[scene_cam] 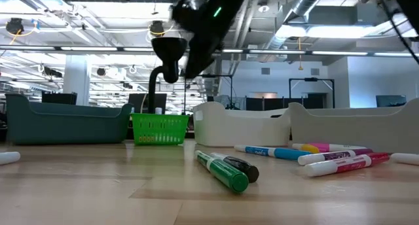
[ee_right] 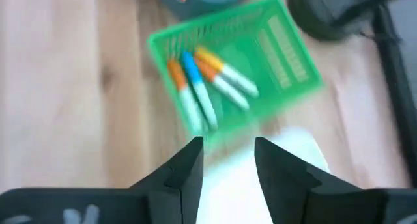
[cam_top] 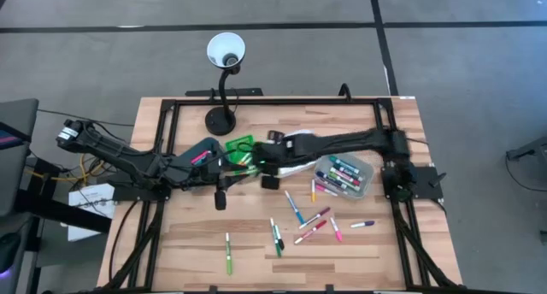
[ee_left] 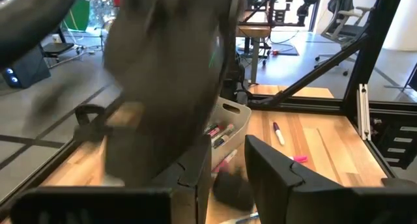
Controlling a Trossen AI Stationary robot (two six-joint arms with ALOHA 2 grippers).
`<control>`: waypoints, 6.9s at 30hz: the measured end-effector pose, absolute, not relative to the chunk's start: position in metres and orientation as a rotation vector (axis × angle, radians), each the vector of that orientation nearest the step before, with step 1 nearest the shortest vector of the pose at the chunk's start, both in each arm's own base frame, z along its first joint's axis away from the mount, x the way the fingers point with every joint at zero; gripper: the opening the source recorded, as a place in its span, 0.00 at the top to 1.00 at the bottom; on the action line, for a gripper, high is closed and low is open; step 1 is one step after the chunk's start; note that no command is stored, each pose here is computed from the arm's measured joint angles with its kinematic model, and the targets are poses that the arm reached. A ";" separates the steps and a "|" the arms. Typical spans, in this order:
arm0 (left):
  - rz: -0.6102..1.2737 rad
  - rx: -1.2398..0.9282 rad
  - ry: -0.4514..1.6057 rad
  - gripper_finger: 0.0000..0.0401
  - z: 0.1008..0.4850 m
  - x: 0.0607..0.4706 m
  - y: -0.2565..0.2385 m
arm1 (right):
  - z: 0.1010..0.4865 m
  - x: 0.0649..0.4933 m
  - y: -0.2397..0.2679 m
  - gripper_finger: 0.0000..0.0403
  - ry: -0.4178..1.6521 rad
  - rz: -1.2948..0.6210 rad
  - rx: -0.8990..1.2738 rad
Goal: Pick & Place Markers
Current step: Put the pink and white highlighter pen into the green bin
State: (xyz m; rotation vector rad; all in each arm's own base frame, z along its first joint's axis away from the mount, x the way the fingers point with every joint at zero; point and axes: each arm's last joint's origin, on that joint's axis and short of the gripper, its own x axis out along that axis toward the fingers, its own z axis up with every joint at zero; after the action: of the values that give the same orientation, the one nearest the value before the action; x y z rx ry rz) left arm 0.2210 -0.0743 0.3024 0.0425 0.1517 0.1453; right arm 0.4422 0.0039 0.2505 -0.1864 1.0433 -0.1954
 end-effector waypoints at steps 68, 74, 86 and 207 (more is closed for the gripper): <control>0.147 0.014 0.154 0.78 0.302 0.221 -0.074 | 0.169 0.249 0.064 0.82 1.401 -0.359 0.249; 0.148 0.010 0.154 0.78 0.302 0.221 -0.074 | 0.152 0.256 0.062 0.65 1.450 -0.389 0.236; 0.148 0.010 0.155 0.78 0.302 0.221 -0.074 | 0.128 0.260 0.057 0.60 1.563 -0.428 0.204; 0.132 0.007 0.146 0.78 0.303 0.220 -0.077 | 0.249 0.395 -0.011 0.96 0.550 -0.212 -0.054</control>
State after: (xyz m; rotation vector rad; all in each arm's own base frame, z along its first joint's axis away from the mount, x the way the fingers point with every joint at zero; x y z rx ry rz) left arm 0.2203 -0.0769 0.3028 0.0068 0.1464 0.1319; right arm 0.3952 -0.0106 0.2489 -0.0537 0.5503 -0.2122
